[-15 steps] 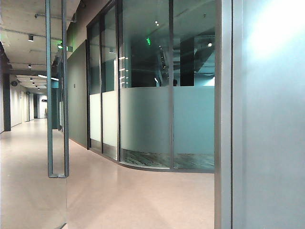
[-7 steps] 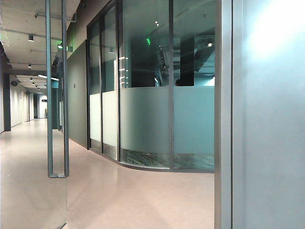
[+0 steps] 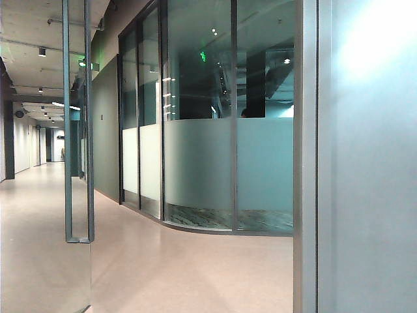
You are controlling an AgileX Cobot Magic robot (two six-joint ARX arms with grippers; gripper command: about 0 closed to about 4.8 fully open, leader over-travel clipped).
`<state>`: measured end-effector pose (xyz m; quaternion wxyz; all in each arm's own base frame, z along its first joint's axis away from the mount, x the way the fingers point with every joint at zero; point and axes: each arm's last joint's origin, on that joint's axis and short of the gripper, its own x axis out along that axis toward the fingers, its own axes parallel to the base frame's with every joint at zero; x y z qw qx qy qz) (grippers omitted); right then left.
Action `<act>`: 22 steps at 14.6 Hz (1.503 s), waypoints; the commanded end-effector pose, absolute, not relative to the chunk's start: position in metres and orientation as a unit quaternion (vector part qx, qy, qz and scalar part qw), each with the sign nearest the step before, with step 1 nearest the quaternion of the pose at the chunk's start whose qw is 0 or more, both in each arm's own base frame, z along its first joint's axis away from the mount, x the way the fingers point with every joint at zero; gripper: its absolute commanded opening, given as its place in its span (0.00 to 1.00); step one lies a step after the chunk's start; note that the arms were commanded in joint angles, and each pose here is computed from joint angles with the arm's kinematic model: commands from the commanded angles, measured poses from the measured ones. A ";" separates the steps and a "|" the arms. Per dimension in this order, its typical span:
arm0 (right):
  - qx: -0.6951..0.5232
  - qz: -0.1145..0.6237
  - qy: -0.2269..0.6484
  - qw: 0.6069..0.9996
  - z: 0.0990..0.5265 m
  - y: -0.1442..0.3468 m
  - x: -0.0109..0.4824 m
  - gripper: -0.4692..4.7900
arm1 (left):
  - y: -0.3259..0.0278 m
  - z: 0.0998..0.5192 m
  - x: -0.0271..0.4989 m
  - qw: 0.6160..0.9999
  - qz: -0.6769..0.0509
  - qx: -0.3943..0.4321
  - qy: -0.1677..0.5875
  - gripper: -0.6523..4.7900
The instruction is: Raise the arm to find the leftmost switch on the wall and turn on the lights.
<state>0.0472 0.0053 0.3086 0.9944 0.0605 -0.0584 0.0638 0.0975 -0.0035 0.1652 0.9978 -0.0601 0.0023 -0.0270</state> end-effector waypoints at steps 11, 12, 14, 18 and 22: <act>0.051 -0.023 -0.028 0.998 0.175 -0.006 0.096 0.09 | -0.004 0.167 0.097 0.998 -0.030 -0.056 -0.003 0.11; 0.052 -0.018 -0.027 0.998 0.171 -0.005 0.097 0.09 | -0.004 0.167 0.097 0.998 -0.030 -0.056 -0.003 0.11; 0.053 -0.015 -0.025 0.998 0.170 -0.005 0.097 0.09 | -0.004 0.167 0.097 0.998 -0.030 -0.056 -0.003 0.11; 0.053 -0.004 -0.027 0.998 0.170 -0.002 0.097 0.09 | -0.004 0.167 0.097 0.998 -0.030 -0.056 -0.003 0.11; 0.053 0.010 -0.027 0.998 0.171 0.000 0.097 0.09 | -0.004 0.167 0.097 0.998 -0.030 -0.056 -0.003 0.11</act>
